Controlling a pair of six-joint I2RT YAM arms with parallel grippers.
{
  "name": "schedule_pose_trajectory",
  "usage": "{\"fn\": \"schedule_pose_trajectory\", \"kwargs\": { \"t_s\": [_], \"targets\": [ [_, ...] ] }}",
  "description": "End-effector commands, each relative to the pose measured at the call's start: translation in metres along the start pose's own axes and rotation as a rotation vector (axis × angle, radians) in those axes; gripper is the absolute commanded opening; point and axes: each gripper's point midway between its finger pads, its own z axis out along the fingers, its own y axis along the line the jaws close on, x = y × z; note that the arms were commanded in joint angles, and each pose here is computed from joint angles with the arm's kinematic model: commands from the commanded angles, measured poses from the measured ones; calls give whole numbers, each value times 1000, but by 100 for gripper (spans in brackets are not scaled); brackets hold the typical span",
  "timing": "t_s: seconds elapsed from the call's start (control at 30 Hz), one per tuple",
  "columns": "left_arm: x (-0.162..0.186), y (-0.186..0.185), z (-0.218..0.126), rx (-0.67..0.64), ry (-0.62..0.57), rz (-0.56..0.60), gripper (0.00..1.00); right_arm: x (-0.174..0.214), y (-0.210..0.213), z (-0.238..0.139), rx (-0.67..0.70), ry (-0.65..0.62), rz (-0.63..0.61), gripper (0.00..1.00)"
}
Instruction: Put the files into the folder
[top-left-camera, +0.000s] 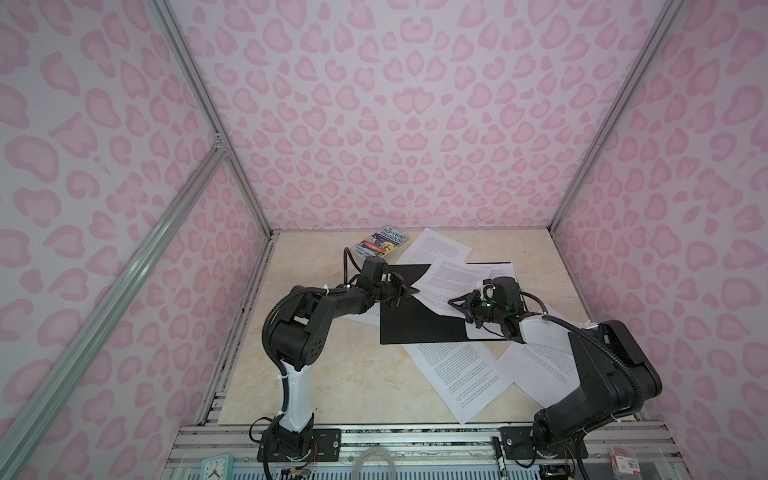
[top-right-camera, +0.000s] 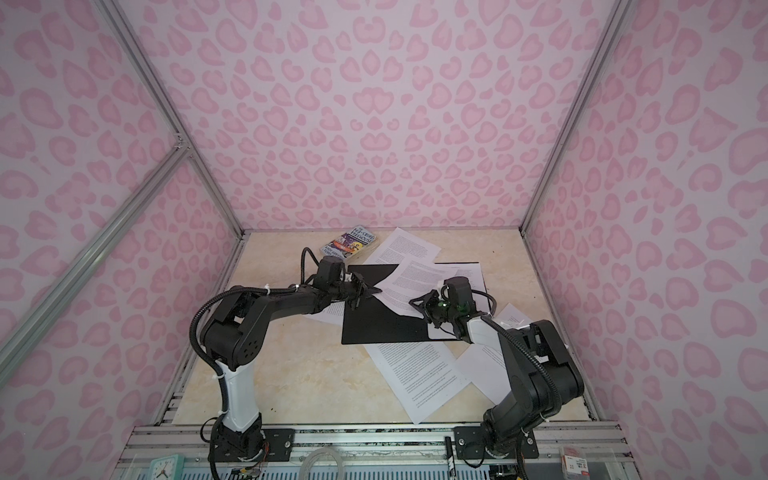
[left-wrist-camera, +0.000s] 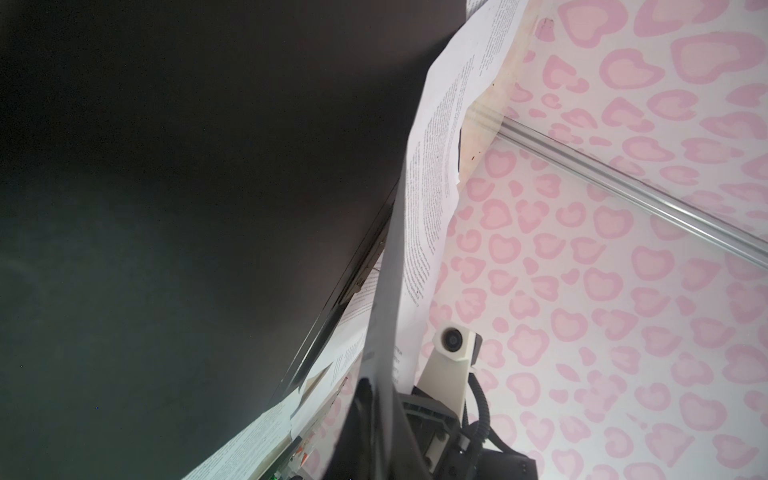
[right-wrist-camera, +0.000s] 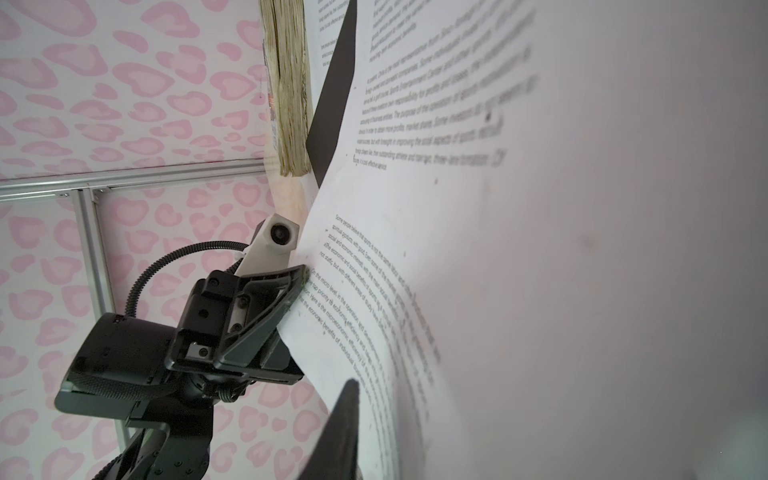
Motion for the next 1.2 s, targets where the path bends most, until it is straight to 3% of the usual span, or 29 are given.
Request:
{"fn": "schedule_pose_trajectory", "kwargs": {
  "t_s": [0.0, 0.07, 0.17, 0.27, 0.47, 0.67, 0.83, 1.0, 1.17],
  "targets": [
    [6, -28, -8, 58, 7, 94, 22, 7, -9, -9, 98, 38, -73, 5],
    [8, -34, -9, 68, 12, 117, 32, 7, -8, -17, 140, 41, -102, 0],
    [11, -41, -15, 79, 9, 166, 51, 8, -5, -30, 194, 61, -143, 0],
    [17, -58, -26, 103, -8, 251, 60, 6, 0, -47, 224, 74, -193, 0],
    [35, -95, -54, 143, -29, 453, 71, -3, 6, -80, 353, 153, -344, 0],
    [52, -93, -80, 74, -53, 629, 79, -16, -35, -100, 662, 258, -450, 0],
    [67, -84, -99, 32, -55, 764, 82, -49, -66, -114, 878, 164, -496, 0],
    [79, -68, -118, -6, -79, 911, 98, -80, -88, -123, 1031, 91, -491, 0],
    [87, -44, -132, -33, -100, 1007, 97, -100, -99, -127, 1097, 47, -466, 0]
  ]
}}
